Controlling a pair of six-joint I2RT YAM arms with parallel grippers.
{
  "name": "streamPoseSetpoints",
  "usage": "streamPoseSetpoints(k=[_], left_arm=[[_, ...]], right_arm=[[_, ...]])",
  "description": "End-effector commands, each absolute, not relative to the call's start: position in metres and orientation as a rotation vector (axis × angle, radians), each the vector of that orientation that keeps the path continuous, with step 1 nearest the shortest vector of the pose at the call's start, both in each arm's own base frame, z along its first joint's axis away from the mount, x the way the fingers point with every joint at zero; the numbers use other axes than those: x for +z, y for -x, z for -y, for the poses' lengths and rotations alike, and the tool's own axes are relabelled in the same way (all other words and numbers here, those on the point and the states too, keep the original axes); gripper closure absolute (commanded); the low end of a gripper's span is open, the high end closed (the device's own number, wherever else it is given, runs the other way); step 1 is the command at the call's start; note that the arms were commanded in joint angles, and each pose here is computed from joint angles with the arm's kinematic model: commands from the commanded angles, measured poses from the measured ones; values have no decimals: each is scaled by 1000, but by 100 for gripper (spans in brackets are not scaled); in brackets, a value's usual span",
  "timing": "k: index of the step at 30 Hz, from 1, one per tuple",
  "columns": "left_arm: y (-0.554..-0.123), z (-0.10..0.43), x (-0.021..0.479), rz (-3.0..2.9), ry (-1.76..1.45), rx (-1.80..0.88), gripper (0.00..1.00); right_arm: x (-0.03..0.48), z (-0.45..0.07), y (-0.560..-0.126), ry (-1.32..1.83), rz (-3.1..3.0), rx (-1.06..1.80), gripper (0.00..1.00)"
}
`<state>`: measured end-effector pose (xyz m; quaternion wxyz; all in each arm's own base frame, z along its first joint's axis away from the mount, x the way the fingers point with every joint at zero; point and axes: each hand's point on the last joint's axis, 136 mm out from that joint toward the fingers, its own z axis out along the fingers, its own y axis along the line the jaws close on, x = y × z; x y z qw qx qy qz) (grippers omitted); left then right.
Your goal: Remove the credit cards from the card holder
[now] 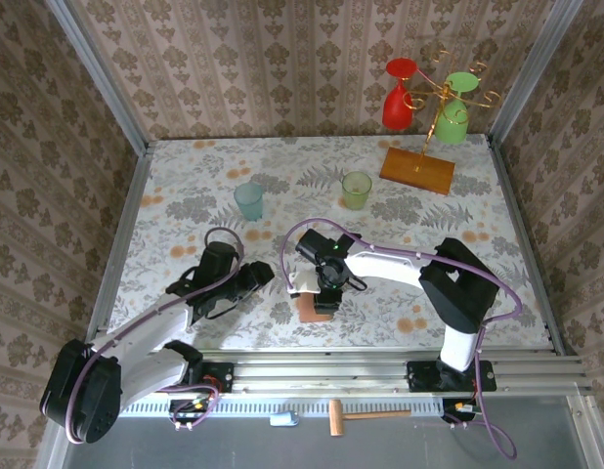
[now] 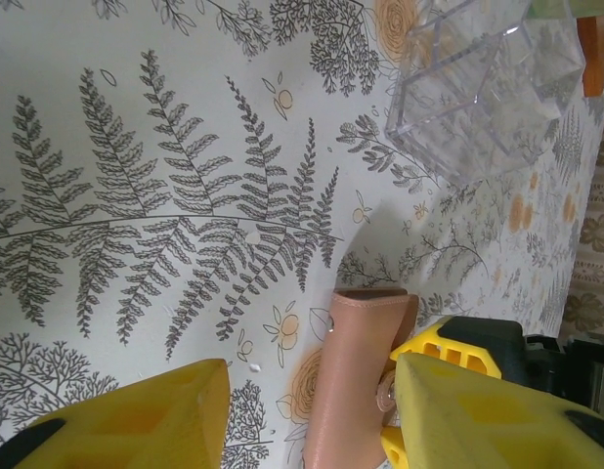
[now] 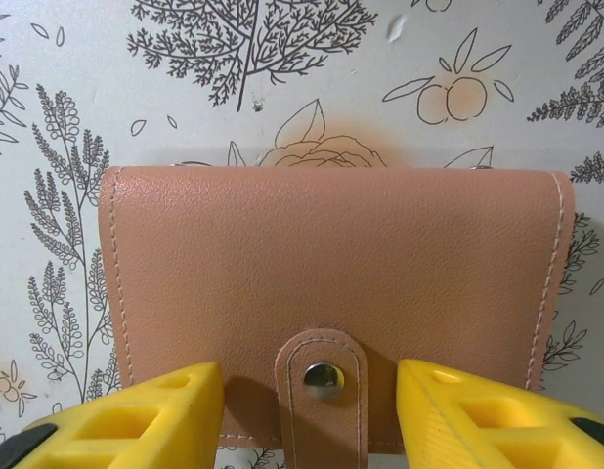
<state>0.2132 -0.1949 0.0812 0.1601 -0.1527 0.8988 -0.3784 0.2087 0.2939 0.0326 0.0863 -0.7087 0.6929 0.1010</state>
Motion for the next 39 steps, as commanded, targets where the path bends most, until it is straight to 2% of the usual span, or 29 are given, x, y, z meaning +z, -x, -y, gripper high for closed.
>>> streamPoseSetpoints(k=[1,17,26,31,39], left_arm=[[-208,188,75,-2593,457,-1050,51],[-208,187,73,-2595,466,-1044,52],[-209,188,70,-2600,467,-1043,52],[-211,192,72,-2600,459,-1061,52],[-214,201,74,-2606,437,-1090,52]], right_arm=[[26,-296,-208,2143,-2050,287,51],[24,-299,-210,2114,-2049,294,71],[27,-304,-212,2070,-2048,319,86],[34,-308,-211,2027,-2034,344,91],[47,-318,-218,1914,-1974,381,91]])
